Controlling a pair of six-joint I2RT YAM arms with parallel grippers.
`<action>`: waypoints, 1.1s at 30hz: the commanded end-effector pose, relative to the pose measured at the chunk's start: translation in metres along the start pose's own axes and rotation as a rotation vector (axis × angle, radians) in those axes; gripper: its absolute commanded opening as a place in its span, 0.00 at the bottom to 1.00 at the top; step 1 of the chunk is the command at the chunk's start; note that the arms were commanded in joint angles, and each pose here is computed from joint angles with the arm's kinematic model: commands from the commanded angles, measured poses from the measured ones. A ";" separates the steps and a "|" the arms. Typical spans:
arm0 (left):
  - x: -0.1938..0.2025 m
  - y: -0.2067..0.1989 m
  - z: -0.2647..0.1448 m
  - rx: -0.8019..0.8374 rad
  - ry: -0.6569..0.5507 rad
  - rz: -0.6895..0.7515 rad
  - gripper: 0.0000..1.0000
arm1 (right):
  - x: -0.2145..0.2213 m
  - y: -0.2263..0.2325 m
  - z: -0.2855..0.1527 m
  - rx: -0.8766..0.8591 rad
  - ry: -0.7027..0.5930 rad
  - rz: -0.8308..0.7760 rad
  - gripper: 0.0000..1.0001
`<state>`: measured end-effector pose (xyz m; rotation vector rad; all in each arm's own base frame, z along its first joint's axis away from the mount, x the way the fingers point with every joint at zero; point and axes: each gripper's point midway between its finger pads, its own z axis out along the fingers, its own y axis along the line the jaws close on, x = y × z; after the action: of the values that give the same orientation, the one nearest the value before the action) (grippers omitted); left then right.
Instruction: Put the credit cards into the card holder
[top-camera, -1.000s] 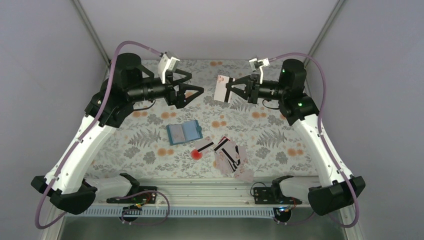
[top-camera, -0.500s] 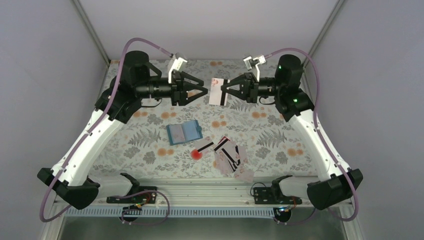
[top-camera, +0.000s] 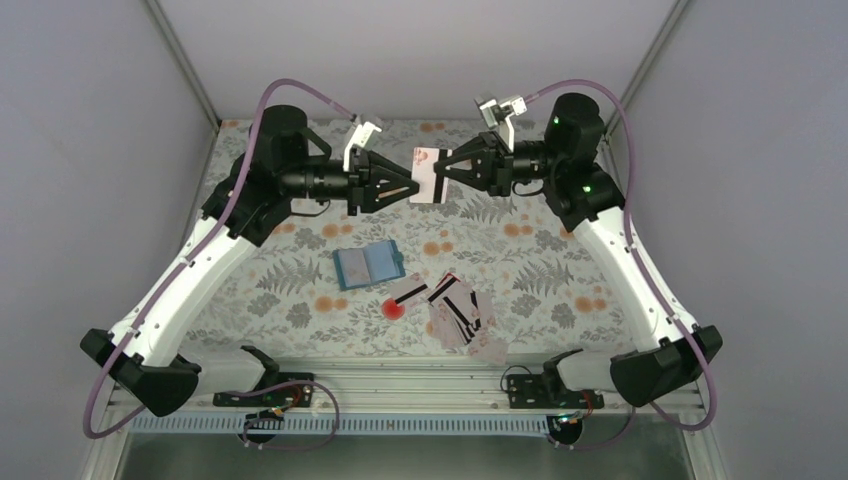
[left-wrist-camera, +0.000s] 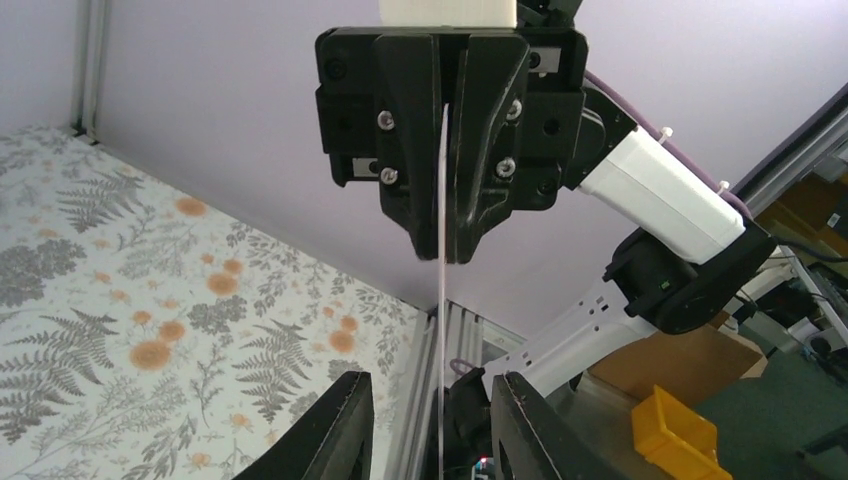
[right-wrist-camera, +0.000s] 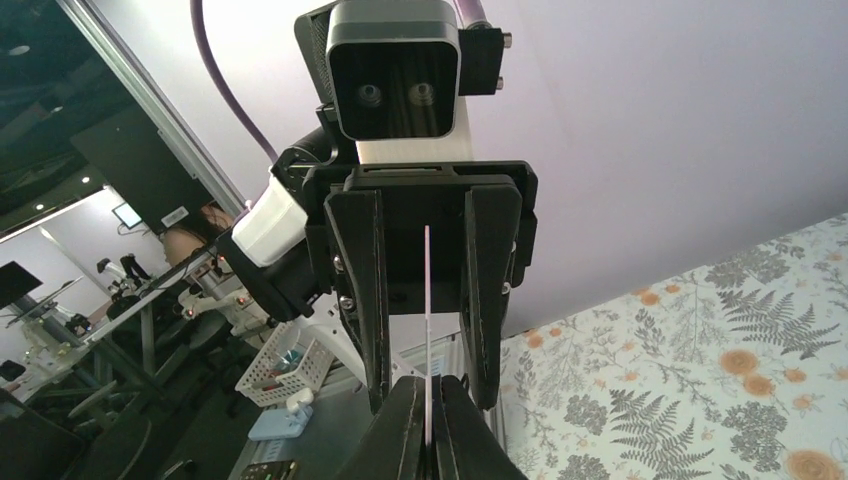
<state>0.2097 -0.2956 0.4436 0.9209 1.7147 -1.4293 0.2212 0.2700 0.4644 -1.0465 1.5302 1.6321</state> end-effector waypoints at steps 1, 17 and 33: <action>-0.006 -0.008 0.000 0.032 -0.024 0.033 0.32 | -0.003 0.010 0.007 -0.050 0.020 -0.015 0.03; -0.007 -0.003 0.001 0.012 -0.033 0.028 0.02 | -0.001 0.005 0.011 -0.038 0.027 -0.015 0.12; 0.047 0.088 -0.033 -0.397 0.019 -0.211 0.03 | 0.047 -0.139 -0.019 0.630 0.002 0.275 0.82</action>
<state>0.2494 -0.2665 0.4012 0.6681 1.9173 -1.2325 0.2792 0.2769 0.4177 -0.7616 1.8123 1.3959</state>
